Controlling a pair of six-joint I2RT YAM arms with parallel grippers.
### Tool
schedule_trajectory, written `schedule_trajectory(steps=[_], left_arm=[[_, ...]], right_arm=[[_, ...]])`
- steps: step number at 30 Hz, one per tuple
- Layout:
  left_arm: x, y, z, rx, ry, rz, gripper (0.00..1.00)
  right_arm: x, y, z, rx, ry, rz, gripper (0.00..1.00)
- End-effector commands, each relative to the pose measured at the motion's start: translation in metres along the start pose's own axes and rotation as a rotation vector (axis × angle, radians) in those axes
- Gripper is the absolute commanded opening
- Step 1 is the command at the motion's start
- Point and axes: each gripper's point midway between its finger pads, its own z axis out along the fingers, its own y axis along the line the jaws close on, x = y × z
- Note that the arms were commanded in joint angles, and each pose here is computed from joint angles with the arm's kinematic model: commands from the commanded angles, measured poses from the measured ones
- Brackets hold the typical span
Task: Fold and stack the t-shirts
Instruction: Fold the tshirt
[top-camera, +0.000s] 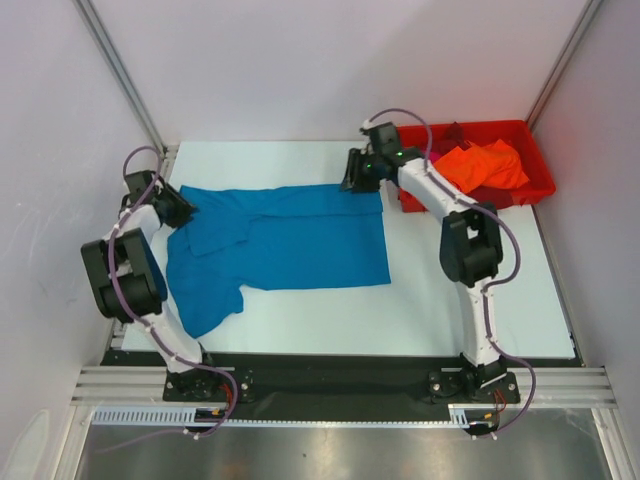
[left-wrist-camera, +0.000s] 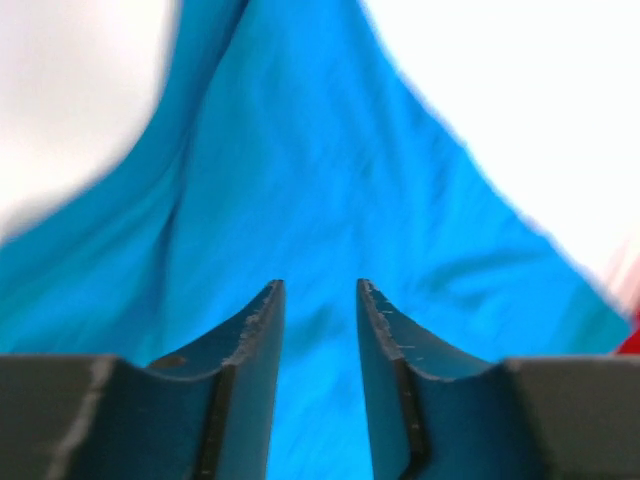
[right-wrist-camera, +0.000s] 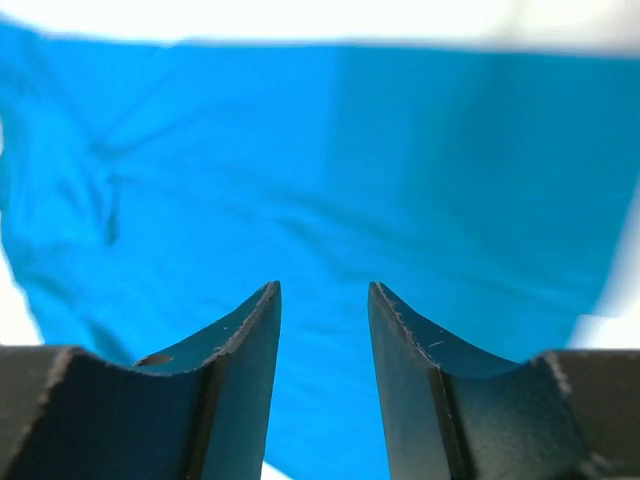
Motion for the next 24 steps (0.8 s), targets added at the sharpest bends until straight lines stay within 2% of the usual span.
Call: schedule_trajectory(steps=[1, 2, 4, 5, 7, 11, 14, 18, 20, 21, 24], left_arm=[[-0.04, -0.051, 0.027, 0.163, -0.081, -0.049, 0.38], [-0.031, -0.048, 0.044, 0.137, -0.047, -0.058, 0.37], [-0.041, -0.053, 0.057, 0.123, -0.062, -0.066, 0.36], [-0.03, -0.04, 0.072, 0.071, -0.021, -0.093, 0.33], [-0.037, -0.04, 0.079, 0.041, -0.017, -0.133, 0.31], [-0.027, -0.002, 0.094, -0.15, 0.038, -0.193, 0.32], [-0.028, 0.019, 0.102, -0.221, 0.067, -0.219, 0.32], [-0.043, 0.031, 0.111, -0.217, 0.056, -0.217, 0.34], [-0.038, 0.043, 0.121, -0.234, 0.093, -0.207, 0.34], [-0.048, 0.038, 0.122, -0.222, 0.08, -0.197, 0.34], [-0.044, 0.038, 0.134, -0.207, 0.126, -0.173, 0.34]], right_arm=[[-0.007, -0.018, -0.02, 0.075, -0.009, -0.08, 0.45], [-0.011, -0.023, -0.018, 0.095, -0.007, -0.09, 0.45], [-0.019, -0.038, -0.018, 0.141, -0.023, -0.112, 0.45], [-0.018, -0.047, -0.009, 0.156, -0.013, -0.111, 0.45], [-0.029, -0.059, -0.006, 0.176, -0.028, -0.106, 0.45], [-0.039, -0.077, 0.008, 0.22, -0.036, -0.111, 0.44], [-0.037, -0.086, 0.017, 0.233, -0.022, -0.117, 0.44], [-0.033, -0.106, 0.03, 0.29, -0.021, -0.128, 0.45], [-0.03, -0.118, 0.044, 0.334, -0.02, -0.148, 0.45], [-0.032, -0.129, 0.045, 0.383, -0.027, -0.169, 0.45], [-0.035, -0.141, 0.054, 0.425, -0.03, -0.177, 0.46]])
